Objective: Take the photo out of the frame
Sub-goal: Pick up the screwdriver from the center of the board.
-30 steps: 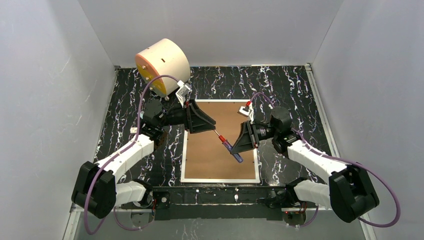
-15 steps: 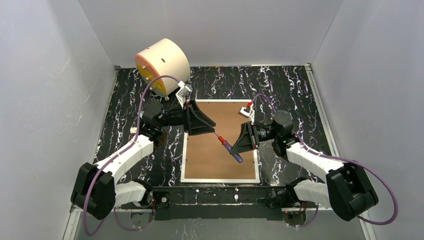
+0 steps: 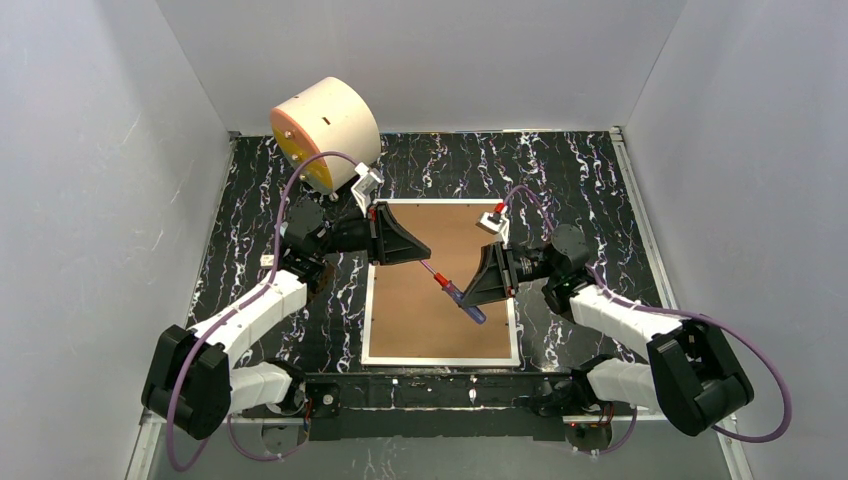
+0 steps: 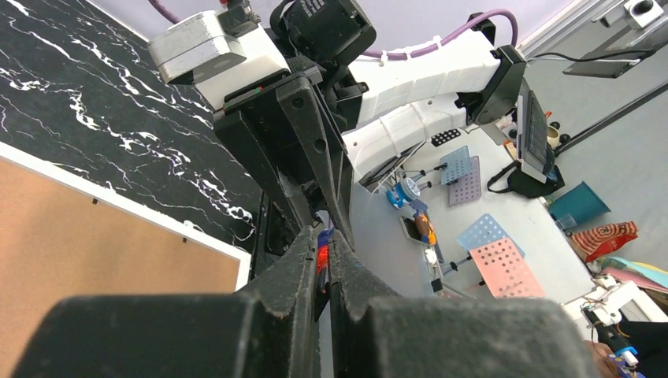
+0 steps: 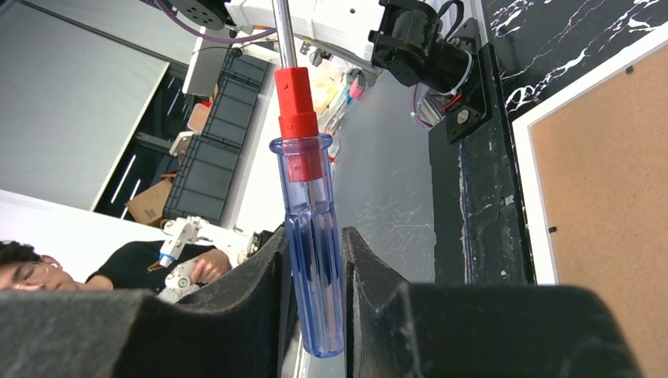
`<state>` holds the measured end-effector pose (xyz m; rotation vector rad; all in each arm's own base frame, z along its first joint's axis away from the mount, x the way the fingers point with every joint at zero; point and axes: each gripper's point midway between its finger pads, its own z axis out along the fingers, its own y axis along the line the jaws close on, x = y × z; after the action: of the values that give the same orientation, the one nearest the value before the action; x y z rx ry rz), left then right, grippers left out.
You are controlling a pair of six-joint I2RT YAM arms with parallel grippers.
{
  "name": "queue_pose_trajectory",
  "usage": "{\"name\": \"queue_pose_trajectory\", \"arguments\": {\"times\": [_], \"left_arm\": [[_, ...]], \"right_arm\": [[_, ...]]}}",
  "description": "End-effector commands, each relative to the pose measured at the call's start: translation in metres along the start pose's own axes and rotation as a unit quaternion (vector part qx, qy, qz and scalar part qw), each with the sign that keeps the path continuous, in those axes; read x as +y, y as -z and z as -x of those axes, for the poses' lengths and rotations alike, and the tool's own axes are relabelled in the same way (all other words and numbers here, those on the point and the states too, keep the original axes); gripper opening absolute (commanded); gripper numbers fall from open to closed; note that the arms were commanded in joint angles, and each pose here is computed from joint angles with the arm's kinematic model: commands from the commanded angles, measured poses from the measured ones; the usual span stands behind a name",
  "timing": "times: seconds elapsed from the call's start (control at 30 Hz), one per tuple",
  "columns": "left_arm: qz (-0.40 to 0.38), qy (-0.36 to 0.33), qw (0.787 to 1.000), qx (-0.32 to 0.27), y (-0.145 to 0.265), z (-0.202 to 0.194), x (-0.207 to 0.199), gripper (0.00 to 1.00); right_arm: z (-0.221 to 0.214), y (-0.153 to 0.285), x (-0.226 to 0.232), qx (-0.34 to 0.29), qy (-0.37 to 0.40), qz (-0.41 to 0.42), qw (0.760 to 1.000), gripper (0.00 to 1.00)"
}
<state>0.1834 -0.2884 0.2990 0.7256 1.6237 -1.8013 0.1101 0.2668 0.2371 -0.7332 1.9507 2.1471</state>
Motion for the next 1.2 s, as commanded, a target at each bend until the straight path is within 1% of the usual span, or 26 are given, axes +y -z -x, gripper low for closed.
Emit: {"name": "queue_pose_trajectory", "arguments": {"times": [0.0,0.03,0.07,0.17,0.23,0.27,0.37,0.4,0.43,0.53,0.6,0.7,0.83,1.03,1.17], "left_arm": [[-0.015,-0.023,1.0,-0.003,-0.003,0.001,-0.012,0.0],[-0.007,-0.017,1.0,-0.009,-0.003,0.002,-0.008,0.0],[0.0,-0.014,1.0,-0.014,-0.004,0.003,-0.005,0.0],[0.025,-0.001,0.999,-0.026,-0.004,0.003,0.008,0.0],[0.046,0.008,0.998,-0.035,-0.003,0.003,0.016,0.0],[0.056,0.011,0.998,-0.039,-0.002,0.002,0.02,0.0],[0.082,0.019,0.995,-0.059,0.0,0.003,0.029,0.0],[0.088,0.021,0.994,-0.065,0.001,0.004,0.03,0.0],[0.094,0.025,0.993,-0.073,0.002,0.005,0.031,0.0],[0.114,0.029,0.988,-0.102,0.007,0.01,0.034,0.0],[0.136,0.041,0.981,-0.133,0.012,0.015,0.04,0.0],[0.156,0.063,0.97,-0.173,0.019,0.019,0.045,0.0],[0.143,0.087,0.959,-0.229,0.027,0.029,0.037,0.0],[0.11,0.137,0.938,-0.3,0.041,0.031,0.027,0.0],[0.113,0.147,0.929,-0.322,0.046,0.029,0.029,0.0]], "right_arm": [[0.017,-0.003,-0.012,-0.057,-0.033,-0.021,0.998,0.01],[0.018,-0.003,-0.013,-0.06,-0.032,-0.022,0.997,0.01],[0.018,-0.003,-0.013,-0.061,-0.033,-0.024,0.997,0.04],[0.019,-0.003,-0.019,-0.071,-0.028,-0.041,0.996,0.27],[0.021,-0.002,-0.026,-0.08,-0.029,-0.066,0.994,0.37],[0.023,-0.001,-0.028,-0.085,-0.021,-0.078,0.993,0.44],[0.028,0.002,-0.025,-0.108,0.02,-0.094,0.989,0.73],[0.03,0.003,-0.023,-0.118,0.033,-0.096,0.988,0.8],[0.032,0.004,-0.022,-0.127,0.043,-0.099,0.986,0.83],[0.034,0.006,-0.019,-0.144,0.066,-0.1,0.982,0.87],[0.036,0.009,-0.02,-0.161,0.085,-0.109,0.977,0.88],[0.042,0.016,-0.025,-0.206,0.11,-0.126,0.964,0.89],[0.048,0.026,-0.022,-0.264,0.14,-0.129,0.946,0.91],[0.057,0.028,-0.005,-0.289,0.168,-0.106,0.936,0.91],[0.064,0.028,0.007,-0.302,0.18,-0.087,0.932,0.9]]}}
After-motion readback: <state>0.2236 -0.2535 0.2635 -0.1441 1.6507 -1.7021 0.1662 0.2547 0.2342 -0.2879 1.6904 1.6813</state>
